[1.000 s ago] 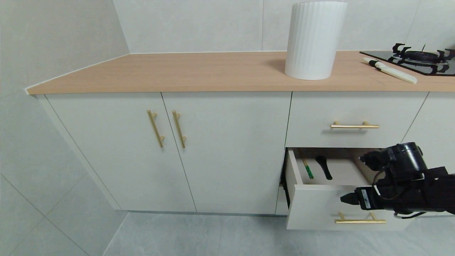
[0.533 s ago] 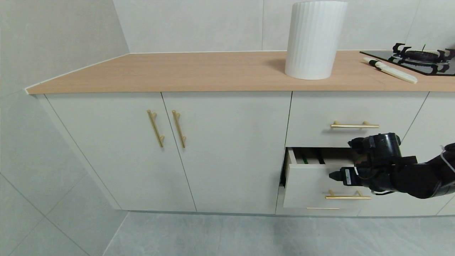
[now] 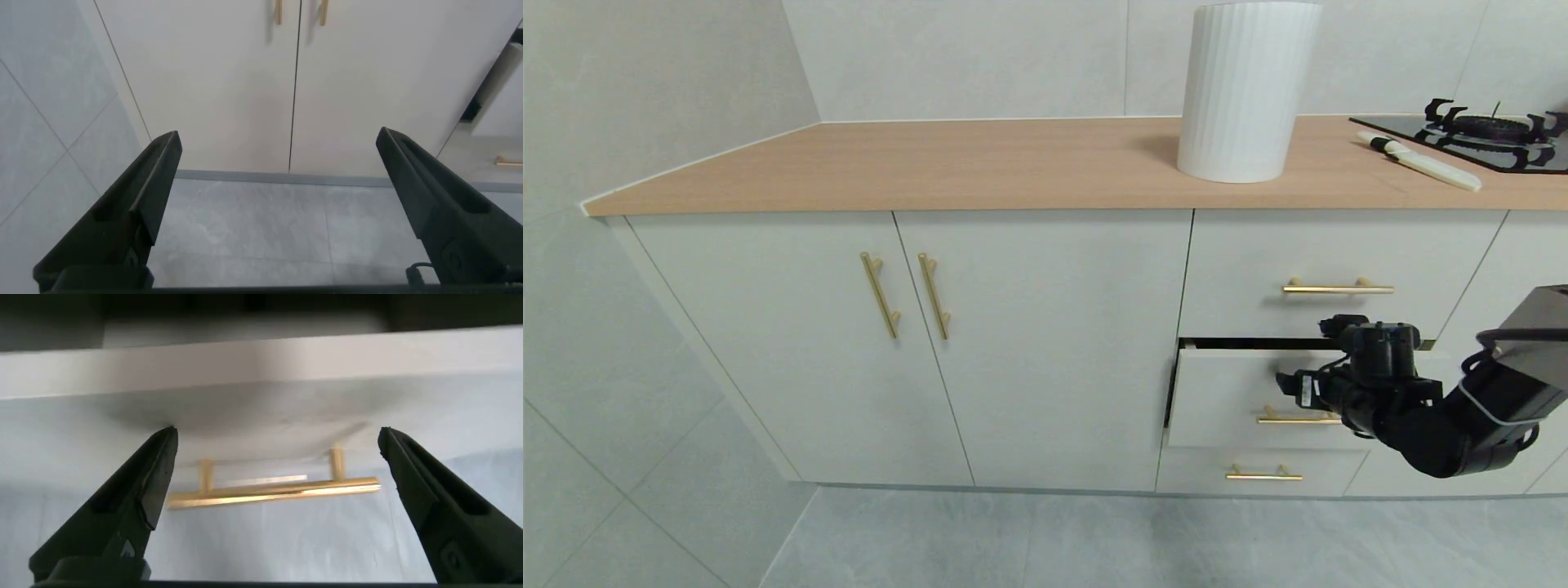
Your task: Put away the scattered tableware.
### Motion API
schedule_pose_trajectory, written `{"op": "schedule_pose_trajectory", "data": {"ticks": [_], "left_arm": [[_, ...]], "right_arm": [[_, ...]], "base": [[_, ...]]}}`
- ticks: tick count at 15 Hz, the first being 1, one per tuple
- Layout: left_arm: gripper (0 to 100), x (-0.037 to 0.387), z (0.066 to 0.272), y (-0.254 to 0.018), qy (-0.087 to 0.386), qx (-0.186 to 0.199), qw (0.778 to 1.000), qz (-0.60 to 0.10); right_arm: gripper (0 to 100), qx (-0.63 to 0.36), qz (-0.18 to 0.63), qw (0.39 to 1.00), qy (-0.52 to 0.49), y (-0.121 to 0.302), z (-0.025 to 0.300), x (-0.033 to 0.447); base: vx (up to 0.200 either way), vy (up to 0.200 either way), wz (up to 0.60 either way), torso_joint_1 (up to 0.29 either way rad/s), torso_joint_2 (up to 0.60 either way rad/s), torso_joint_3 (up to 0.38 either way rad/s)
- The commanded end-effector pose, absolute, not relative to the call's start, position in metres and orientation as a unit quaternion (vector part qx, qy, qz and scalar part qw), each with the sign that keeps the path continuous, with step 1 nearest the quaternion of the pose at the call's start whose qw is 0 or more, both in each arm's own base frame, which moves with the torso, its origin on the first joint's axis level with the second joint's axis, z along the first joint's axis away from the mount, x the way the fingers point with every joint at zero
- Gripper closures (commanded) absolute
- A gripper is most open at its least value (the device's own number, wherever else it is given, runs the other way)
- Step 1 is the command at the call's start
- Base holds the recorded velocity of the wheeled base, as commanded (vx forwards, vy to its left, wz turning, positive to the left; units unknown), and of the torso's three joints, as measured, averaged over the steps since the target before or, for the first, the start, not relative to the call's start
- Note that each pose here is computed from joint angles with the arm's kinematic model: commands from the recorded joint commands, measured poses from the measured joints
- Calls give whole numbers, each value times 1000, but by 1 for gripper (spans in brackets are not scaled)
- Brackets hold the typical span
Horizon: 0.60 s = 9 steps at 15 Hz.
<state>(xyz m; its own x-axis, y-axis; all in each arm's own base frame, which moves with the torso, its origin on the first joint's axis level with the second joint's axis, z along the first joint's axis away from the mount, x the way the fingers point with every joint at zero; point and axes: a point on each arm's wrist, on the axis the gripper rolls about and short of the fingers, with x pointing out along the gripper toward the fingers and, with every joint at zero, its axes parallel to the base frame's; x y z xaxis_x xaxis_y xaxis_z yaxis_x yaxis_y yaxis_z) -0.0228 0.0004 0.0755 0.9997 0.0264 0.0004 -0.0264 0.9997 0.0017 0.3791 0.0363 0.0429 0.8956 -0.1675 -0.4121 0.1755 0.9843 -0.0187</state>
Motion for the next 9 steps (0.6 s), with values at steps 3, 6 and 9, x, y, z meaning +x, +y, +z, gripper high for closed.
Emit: {"op": "schedule_pose_trajectory", "data": {"ticks": [3, 6, 9], "left_arm": [[0, -23, 75, 0, 0, 1, 1000, 13], [0, -23, 75, 0, 0, 1, 1000, 13], [0, -23, 75, 0, 0, 1, 1000, 13]], "right_arm": [[0, 10, -98, 973, 207, 38, 14, 388], [0, 24, -102, 976, 188, 38, 18, 393], [0, 32, -109, 977, 178, 38, 19, 397]], "base": [[0, 0, 0, 0, 0, 0], [0, 0, 0, 0, 0, 0], [0, 0, 0, 0, 0, 0]]}}
